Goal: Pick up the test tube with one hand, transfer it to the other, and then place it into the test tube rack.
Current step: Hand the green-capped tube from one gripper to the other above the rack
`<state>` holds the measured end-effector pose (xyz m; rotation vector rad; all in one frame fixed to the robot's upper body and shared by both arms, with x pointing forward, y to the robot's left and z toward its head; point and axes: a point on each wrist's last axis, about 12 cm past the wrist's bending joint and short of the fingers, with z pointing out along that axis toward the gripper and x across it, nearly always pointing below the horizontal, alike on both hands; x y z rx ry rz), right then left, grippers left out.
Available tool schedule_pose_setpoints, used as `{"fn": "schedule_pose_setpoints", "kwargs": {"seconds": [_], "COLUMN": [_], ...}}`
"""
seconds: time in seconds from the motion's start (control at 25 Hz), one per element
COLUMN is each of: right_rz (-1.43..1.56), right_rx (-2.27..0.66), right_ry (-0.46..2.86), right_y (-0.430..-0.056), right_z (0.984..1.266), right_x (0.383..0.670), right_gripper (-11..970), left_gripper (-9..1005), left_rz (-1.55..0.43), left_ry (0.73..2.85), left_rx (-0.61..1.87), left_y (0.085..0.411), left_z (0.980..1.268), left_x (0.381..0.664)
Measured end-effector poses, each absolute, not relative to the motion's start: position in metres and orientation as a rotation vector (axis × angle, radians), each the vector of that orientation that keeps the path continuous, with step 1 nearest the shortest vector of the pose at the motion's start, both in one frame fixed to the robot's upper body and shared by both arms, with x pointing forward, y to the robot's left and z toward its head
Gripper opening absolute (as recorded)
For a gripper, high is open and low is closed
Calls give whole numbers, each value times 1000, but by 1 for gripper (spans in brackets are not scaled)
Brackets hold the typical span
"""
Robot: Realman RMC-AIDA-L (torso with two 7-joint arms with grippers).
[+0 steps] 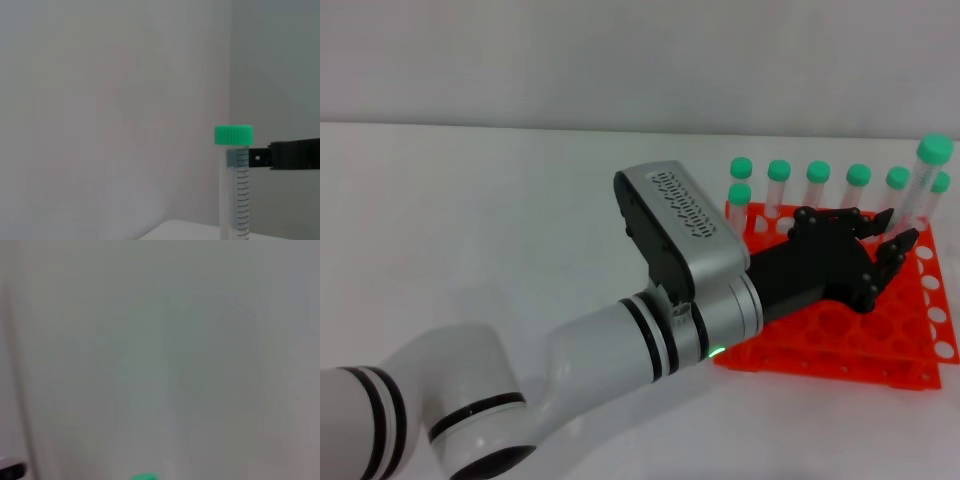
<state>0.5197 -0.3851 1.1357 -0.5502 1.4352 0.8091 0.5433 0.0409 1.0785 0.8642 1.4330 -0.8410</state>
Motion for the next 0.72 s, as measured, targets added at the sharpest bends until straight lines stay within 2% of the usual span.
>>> {"fn": "schedule_pose_setpoints", "kwargs": {"seconds": [0.72], "right_rz": [1018], "right_rx": [-724], "right_ry": [1407], "right_y": [-327], "right_z": [1140], "right_x": [541], "right_gripper": [848], "left_gripper": [193], "left_rz": [-861], "left_ry": [1424], "left_rx": [903], "left_y": [35], "left_z": [1078], "left_x": [537]}}
